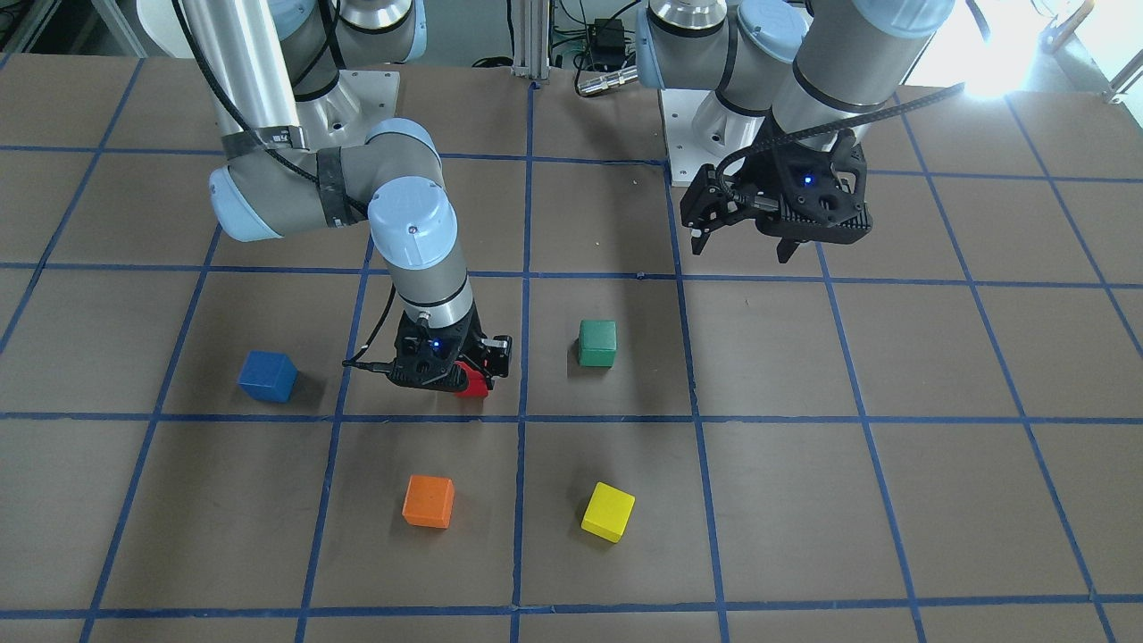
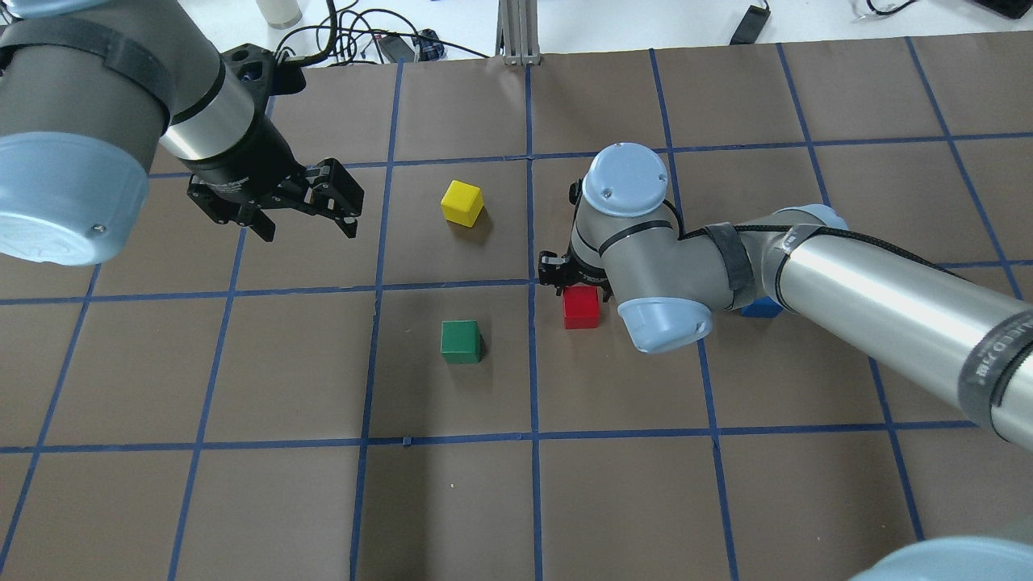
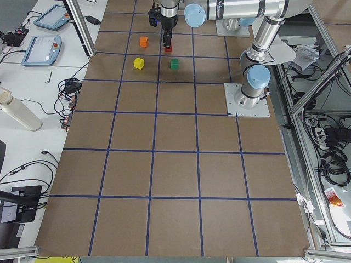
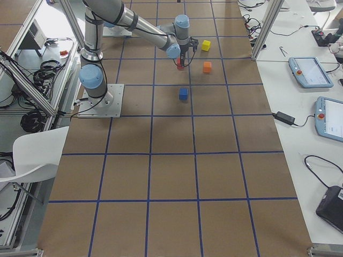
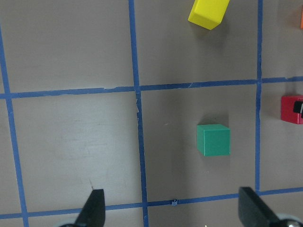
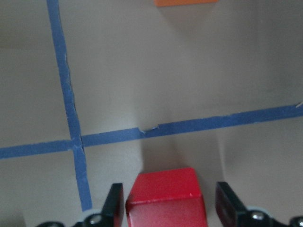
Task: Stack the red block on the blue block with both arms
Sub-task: 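Lower the right gripper and grasp the red cube, then carry the red cube with the right gripper over the blue cube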
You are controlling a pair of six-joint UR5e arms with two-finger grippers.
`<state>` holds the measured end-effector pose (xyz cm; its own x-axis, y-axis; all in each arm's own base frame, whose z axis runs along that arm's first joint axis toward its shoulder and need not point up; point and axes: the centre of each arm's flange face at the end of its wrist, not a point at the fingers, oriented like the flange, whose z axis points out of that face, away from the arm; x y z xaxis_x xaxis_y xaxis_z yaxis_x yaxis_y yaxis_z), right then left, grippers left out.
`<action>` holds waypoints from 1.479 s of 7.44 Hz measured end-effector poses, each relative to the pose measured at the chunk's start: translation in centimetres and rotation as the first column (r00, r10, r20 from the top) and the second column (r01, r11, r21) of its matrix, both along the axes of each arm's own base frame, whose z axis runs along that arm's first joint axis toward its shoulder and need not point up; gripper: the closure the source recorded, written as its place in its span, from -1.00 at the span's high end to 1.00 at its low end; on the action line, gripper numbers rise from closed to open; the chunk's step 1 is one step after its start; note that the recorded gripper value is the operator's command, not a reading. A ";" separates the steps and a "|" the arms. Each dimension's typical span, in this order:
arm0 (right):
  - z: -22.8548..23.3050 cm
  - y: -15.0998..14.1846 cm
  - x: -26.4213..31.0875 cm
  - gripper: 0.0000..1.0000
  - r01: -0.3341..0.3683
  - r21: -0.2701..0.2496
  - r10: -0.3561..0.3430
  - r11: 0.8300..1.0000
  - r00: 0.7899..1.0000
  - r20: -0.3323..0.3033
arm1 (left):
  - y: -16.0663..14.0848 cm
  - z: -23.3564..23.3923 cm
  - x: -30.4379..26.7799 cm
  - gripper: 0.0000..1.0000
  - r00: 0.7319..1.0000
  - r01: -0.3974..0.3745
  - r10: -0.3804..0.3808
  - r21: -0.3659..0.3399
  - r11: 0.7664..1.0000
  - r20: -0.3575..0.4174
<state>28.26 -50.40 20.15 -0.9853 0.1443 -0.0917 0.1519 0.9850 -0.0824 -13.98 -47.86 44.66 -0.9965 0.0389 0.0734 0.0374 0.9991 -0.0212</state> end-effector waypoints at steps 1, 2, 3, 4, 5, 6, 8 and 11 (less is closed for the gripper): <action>-0.2 -0.4 0.1 -0.67 0.003 -0.002 -0.003 1.000 1.000 0.000 | 0.0 -0.1 0.0 1.00 1.000 0.000 0.000 0.000 1.000 0.000; -0.1 -0.6 0.0 -0.69 0.005 -0.003 -0.005 1.000 1.000 -0.014 | 0.0 -0.1 0.0 1.00 1.000 0.000 0.000 0.000 1.000 0.000; 0.5 -0.8 -0.5 -0.69 0.003 -0.015 -0.004 1.000 0.999 -0.051 | 0.0 -0.2 0.0 1.00 1.000 0.000 0.000 0.001 1.000 -0.001; 1.7 -0.8 -1.3 -0.69 -0.013 -0.024 0.011 1.000 0.996 -0.092 | 0.0 -0.2 0.0 1.00 1.000 -0.001 0.001 0.002 1.000 -0.001; 3.6 -0.7 -2.7 -0.69 -0.048 -0.019 0.045 0.999 0.992 -0.120 | 0.0 -0.3 0.0 1.00 1.000 -0.001 0.001 0.002 1.000 -0.002; 5.4 -0.8 -5.1 -0.69 -0.073 -0.004 0.072 0.997 0.988 -0.137 | 0.0 -0.2 0.0 1.00 1.000 -0.001 0.001 0.000 1.000 -0.002; 8.1 -1.6 -12.2 -0.69 -0.106 0.031 0.110 0.994 0.983 -0.150 | -0.1 0.1 0.1 1.00 1.000 -0.002 0.002 -0.004 1.000 -0.001; 8.7 -2.4 -21.2 -0.69 -0.121 0.047 0.125 0.992 0.987 -0.097 | -0.3 -0.3 0.1 1.00 1.000 -0.009 0.009 0.002 1.000 -0.002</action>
